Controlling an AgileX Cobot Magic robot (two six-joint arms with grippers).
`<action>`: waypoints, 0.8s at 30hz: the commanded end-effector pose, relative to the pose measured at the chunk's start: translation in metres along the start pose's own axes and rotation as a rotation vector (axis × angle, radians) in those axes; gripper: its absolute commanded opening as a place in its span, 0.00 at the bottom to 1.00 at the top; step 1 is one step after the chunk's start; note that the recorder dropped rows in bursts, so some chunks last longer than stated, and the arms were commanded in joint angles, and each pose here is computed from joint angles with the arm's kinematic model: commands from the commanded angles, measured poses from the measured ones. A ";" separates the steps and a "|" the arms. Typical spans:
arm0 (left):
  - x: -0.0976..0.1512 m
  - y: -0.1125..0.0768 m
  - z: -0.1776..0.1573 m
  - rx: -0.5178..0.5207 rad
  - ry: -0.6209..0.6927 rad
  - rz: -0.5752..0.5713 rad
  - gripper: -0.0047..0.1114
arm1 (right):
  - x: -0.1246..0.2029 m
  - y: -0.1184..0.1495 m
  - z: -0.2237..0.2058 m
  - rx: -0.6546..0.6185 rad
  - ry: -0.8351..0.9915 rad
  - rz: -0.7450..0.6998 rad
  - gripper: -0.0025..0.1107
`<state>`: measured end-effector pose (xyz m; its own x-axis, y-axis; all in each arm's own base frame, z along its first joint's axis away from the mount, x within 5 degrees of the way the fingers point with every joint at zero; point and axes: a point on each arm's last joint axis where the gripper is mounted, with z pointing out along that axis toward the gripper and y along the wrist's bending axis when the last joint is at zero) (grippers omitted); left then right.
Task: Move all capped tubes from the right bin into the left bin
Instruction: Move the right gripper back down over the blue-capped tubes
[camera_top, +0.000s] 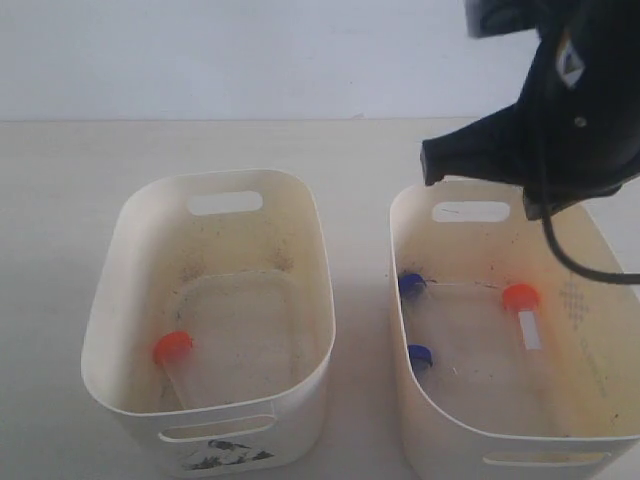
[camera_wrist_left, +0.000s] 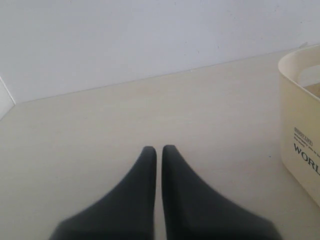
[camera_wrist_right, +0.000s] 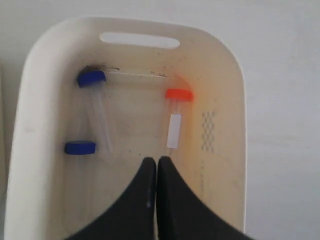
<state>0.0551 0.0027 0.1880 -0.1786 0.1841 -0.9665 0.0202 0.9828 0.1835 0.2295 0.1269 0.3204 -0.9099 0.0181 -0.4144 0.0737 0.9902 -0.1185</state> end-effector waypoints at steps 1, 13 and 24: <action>-0.002 0.000 0.000 0.002 -0.012 -0.017 0.08 | -0.002 0.011 0.027 0.054 0.073 -0.085 0.02; -0.002 0.000 0.000 0.002 -0.012 -0.017 0.08 | -0.016 -0.017 0.064 -0.089 0.286 -0.025 0.02; -0.002 0.000 0.000 0.002 -0.012 -0.017 0.08 | -0.016 0.002 0.108 -0.107 0.396 -0.055 0.02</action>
<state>0.0551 0.0027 0.1880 -0.1786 0.1841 -0.9665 0.0202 0.9828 0.1835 0.2844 0.1148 0.2332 -0.9996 -0.0034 -0.0268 -0.0026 0.9995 -0.0314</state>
